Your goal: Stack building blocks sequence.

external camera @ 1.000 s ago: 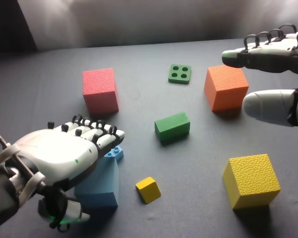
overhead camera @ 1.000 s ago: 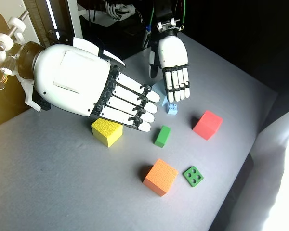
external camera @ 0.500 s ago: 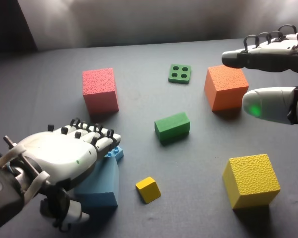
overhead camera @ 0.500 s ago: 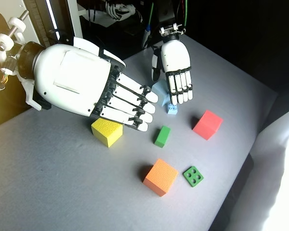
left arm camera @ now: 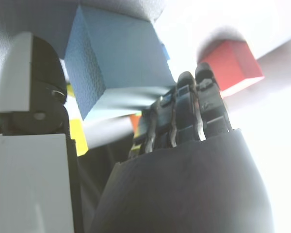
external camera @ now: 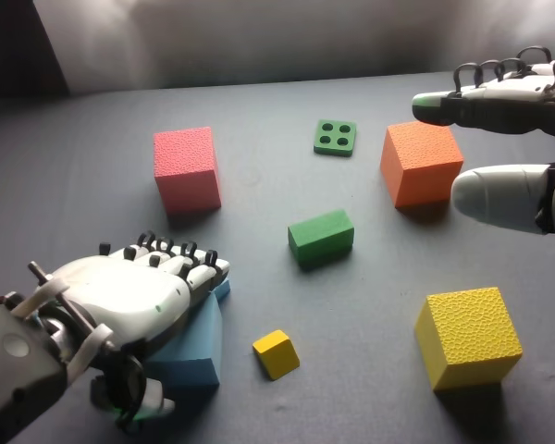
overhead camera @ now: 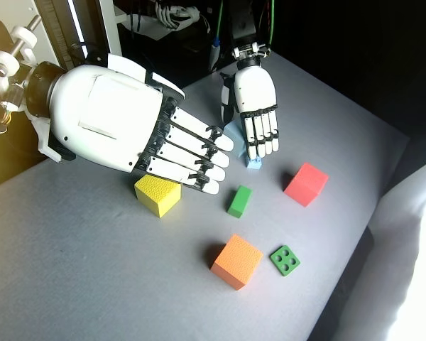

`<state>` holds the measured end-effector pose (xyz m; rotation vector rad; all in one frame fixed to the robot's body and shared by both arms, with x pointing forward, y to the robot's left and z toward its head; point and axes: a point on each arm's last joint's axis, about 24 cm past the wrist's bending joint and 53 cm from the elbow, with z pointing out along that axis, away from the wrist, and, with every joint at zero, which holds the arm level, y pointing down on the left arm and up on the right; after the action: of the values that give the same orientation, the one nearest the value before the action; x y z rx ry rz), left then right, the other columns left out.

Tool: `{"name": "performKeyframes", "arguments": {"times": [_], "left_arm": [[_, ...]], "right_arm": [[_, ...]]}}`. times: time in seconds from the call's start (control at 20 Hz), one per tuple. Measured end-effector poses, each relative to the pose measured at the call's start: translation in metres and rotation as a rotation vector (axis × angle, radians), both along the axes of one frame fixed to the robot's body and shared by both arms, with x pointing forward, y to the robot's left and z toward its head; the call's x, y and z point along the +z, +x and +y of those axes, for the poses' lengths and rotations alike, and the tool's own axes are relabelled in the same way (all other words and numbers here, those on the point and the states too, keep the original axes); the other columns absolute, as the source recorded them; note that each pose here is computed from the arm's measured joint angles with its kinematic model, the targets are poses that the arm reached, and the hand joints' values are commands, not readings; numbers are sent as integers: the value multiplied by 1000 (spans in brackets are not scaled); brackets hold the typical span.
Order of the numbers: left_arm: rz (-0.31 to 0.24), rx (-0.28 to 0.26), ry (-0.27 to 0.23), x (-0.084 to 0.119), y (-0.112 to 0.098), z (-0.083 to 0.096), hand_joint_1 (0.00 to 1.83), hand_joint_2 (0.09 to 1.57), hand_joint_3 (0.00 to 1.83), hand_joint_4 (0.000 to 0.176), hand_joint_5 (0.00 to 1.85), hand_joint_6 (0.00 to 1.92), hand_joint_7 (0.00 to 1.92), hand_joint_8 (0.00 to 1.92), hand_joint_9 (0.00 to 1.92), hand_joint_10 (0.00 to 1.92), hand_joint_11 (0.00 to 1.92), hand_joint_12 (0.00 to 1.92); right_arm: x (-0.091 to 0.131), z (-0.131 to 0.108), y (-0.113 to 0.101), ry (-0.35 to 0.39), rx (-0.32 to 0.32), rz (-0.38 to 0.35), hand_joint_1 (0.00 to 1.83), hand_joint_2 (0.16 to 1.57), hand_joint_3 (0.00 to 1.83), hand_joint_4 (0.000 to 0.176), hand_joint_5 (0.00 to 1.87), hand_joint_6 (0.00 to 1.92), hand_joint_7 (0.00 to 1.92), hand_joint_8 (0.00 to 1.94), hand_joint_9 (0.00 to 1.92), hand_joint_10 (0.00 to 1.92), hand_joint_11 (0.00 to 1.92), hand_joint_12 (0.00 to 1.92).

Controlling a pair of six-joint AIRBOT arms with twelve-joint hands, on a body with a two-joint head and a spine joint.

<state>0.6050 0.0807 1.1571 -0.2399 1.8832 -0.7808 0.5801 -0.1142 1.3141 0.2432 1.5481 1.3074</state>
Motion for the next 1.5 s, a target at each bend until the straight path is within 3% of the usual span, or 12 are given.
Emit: {"name": "performKeyframes", "arguments": {"times": [0.3, 0.45, 0.55, 0.6, 0.65, 0.8, 0.9, 1.05, 1.25, 1.3, 1.35, 1.5], "left_arm": [[7, 10, -10, -2, 0, -3, 1241, 1091, 19, 0, 27, 8, 20, 6, 0, 0, 30, 21], [2, 22, -12, -1, 2, -1, 1395, 1183, 5, 0, 442, 17, 449, 12, 411, 22, 10, 937], [-23, 30, -12, 6, 5, 0, 1418, 1188, 0, 0, 664, 27, 715, 21, 643, 44, 131, 991], [-25, 30, -11, 7, 5, 0, 1465, 1162, 0, 0, 809, 6, 872, 830, 703, 1182, 178, 1168], [-29, 32, -10, 8, 5, 1, 1390, 1162, 1, 0, 797, 872, 965, 1018, 750, 1436, 292, 1319], [-42, 34, -13, 12, 6, 0, 1382, 1117, 0, 0, 939, 860, 1052, 906, 830, 1359, 426, 1443], [-50, 36, -26, 19, 8, -1, 1389, 1111, 0, 0, 1068, 463, 1045, 974, 852, 1502, 474, 1688], [-50, 42, -28, 26, 11, -2, 1385, 1106, 0, 0, 995, 729, 1065, 889, 840, 1381, 429, 1560], [-56, 32, -39, 40, 13, -8, 1380, 1120, 1, 0, 962, 767, 1033, 952, 813, 1421, 405, 1577], [-72, 30, -44, 47, 14, -10, 1382, 1116, 0, 0, 989, 708, 1038, 953, 815, 1420, 438, 1557], [-80, 31, -48, 52, 15, -10, 1387, 1111, 1, 0, 1093, 459, 1030, 998, 818, 1511, 446, 1642], [-88, 37, -60, 61, 18, -10, 1388, 1096, 0, 0, 1140, 438, 1044, 951, 843, 1450, 393, 1633]], "right_arm": [[0, 0, 0, 1, 0, -1, 48, 1339, 1, 0, 250, 4, 270, 4, 236, 6, 0, 531], [0, 0, 0, 0, 0, 0, 5, 1351, 1, 0, 205, 1, 239, 1, 212, 1, 0, 489], [0, 0, 0, 0, 0, -1, 31, 1348, 0, 0, 237, 8, 260, 6, 225, 5, 0, 538], [0, 0, 0, 0, 0, 0, 9, 1355, 2, 0, 211, 5, 221, 6, 187, 6, 0, 437], [0, 0, 0, 0, 0, 0, 46, 1352, 0, 0, 222, 5, 238, 7, 200, 9, 0, 455], [0, 0, 0, 0, 0, -1, 45, 1349, 0, 0, 231, 5, 244, 5, 208, 8, 0, 472], [0, 0, 0, 0, 0, -1, 5, 1360, 2, 0, 215, 2, 237, 2, 209, 3, 0, 457], [0, 0, 0, 0, 0, -1, 47, 1351, 0, 0, 271, 9, 300, 8, 261, 12, 0, 598], [0, 0, 0, 1, -1, -1, 30, 1362, 1, 0, 225, 2, 217, 1, 176, 1, 0, 407], [0, 0, 0, 0, 0, -1, 61, 1349, 0, 0, 271, 4, 288, 6, 256, 15, 0, 587], [0, 0, 0, 1, -1, -1, 81, 1341, 0, 0, 292, 6, 305, 6, 270, 13, 0, 627], [0, 0, 0, 0, 0, -1, 66, 1342, 0, 0, 257, 0, 278, 4, 240, 5, 0, 559]]}}
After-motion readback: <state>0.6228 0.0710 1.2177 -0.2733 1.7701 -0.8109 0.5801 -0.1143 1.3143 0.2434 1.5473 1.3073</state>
